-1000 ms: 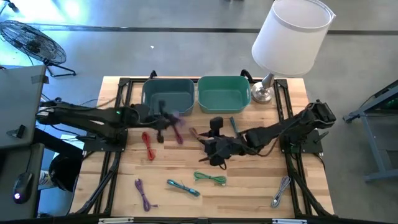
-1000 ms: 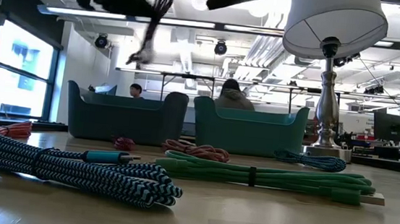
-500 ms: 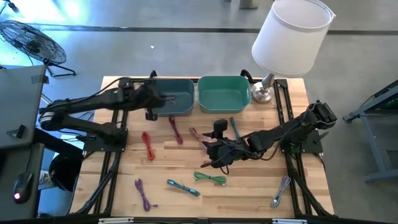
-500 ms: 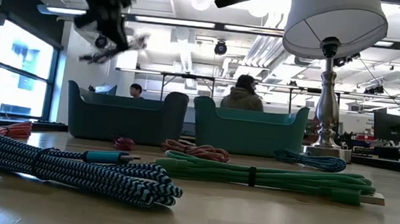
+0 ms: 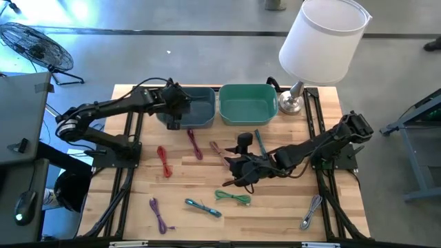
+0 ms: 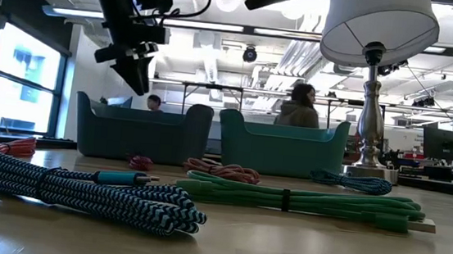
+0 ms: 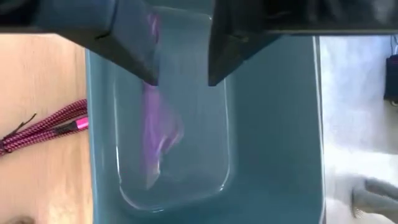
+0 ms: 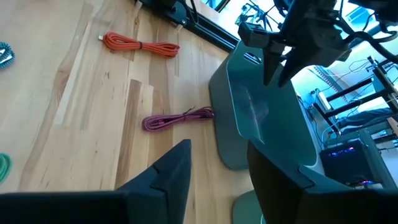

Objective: Pick & Place USB Port
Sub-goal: Put the top purple usb cable into the blue bin, then put the pink usb cable into the green bin

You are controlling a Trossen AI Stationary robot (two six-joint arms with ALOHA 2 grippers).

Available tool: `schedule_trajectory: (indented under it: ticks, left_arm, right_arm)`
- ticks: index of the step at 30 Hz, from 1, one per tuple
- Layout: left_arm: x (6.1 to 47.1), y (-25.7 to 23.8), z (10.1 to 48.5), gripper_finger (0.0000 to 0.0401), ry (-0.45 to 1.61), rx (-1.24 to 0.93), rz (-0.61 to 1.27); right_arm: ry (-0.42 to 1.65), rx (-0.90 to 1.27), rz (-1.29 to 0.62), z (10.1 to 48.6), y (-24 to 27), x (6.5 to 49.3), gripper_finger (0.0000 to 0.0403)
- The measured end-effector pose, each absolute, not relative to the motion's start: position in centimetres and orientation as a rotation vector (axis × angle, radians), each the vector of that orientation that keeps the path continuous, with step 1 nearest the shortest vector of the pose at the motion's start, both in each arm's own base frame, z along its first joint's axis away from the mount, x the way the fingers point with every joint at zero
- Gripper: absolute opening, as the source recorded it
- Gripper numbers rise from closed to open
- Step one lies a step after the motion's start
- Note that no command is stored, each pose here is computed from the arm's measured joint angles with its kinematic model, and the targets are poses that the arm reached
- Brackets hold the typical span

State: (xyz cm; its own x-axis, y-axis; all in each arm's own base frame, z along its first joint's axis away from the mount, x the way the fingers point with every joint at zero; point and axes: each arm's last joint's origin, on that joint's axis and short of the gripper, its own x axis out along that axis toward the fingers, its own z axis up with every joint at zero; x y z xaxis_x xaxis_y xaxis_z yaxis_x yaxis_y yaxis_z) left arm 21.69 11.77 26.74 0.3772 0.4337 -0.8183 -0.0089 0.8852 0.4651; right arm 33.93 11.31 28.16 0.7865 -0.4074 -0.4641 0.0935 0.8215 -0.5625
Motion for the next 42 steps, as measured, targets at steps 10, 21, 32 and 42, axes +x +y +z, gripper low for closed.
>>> schedule_trajectory:
  ticks: [10, 21, 32, 42]
  left_arm:
    - [22.1, 11.2, 28.9, 0.0180, 1.058, 0.469, 0.017]
    - [22.8, 6.3, 29.6, 0.0156, 0.998, 0.685, -0.536]
    - [26.3, 3.7, 24.8, 0.0124, 1.314, 0.832, -0.607]
    - [29.1, 4.1, 19.9, 0.0124, 1.421, 0.844, -0.717]
  right_arm:
    - [0.637, -0.560, -0.276, 27.9, 11.3, 33.8, 0.0151]
    - [0.680, -0.571, -0.233, 27.5, 11.7, 33.3, 0.0150]
    - [0.712, -0.589, -0.147, 27.1, 13.8, 32.1, 0.0150]
    - [0.697, -0.570, -0.104, 27.0, 16.0, 31.0, 0.0154]
